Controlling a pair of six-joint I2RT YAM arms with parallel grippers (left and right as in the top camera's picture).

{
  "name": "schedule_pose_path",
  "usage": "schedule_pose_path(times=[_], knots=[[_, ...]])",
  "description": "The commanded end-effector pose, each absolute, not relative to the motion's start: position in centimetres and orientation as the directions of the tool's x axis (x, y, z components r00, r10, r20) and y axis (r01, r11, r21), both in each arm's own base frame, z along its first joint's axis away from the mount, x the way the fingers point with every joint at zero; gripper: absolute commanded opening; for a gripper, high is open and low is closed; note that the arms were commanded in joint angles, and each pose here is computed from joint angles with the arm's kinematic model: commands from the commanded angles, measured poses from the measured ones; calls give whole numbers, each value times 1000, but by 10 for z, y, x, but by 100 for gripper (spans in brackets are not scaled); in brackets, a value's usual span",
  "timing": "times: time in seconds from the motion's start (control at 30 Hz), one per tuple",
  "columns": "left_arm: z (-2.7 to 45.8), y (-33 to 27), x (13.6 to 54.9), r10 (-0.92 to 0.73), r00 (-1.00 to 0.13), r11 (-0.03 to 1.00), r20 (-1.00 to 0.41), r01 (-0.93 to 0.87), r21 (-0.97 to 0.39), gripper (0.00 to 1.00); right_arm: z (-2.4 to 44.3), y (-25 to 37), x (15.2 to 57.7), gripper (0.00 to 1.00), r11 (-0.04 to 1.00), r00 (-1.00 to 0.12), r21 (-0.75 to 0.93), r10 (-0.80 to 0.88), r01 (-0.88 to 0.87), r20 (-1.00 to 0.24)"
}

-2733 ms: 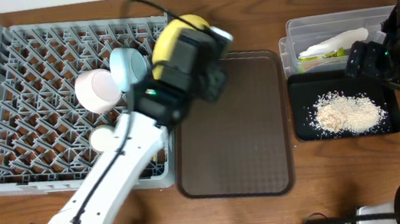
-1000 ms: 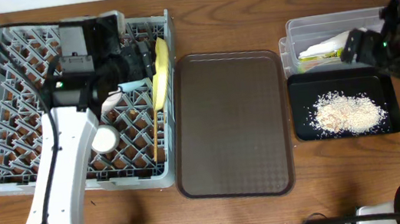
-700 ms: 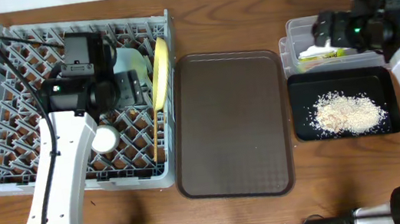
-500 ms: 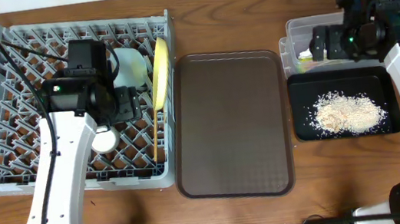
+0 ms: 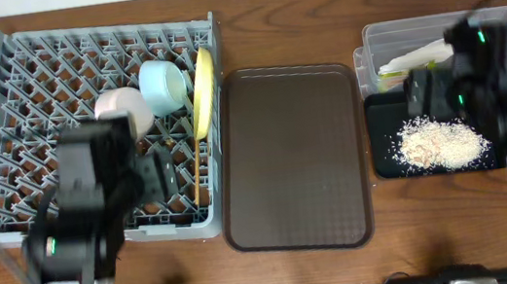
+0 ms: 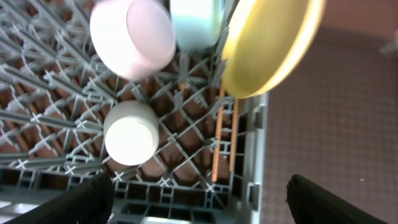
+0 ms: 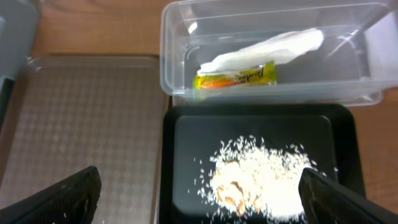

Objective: Sort waste into correct bins and load items into the dishwasher

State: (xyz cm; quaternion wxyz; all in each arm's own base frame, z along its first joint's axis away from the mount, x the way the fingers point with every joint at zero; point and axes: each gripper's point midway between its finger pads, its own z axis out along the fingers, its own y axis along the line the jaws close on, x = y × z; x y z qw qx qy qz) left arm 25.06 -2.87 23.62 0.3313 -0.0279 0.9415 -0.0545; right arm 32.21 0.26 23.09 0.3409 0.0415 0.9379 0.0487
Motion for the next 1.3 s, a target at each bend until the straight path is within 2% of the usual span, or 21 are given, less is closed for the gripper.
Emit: schedule_pose_path(times=[0.0,0.17,0.33,0.5,0.93,1.07,1.27], knots=[[246,-32,228,-81,-708,989,-701,31,-145,92,236,-2,288,99,995,-699,90,100,52,-708],[266,-29,202,-99,-613,986,-784,45,-160,92,241,-8,248,99,995,-630,61,97,79,-770],[278,-28,191,-105,-556,985,-825,56,-163,92,231,-7,207,99,995,-676,59,99,82,-730],[278,-28,191,-104,-558,985,-823,56,-163,93,205,-5,174,99,995,-782,51,103,91,-615],[278,-28,191,-104,-558,985,-823,56,-163,93,204,-5,171,99,995,-783,51,103,91,-614],[278,-28,191,-104,-558,985,-823,56,-163,93,217,-5,176,99,996,-711,47,87,76,-698],[278,-28,191,-104,-558,985,-823,56,-163,93,240,-3,205,99,999,-424,31,37,21,-905]])
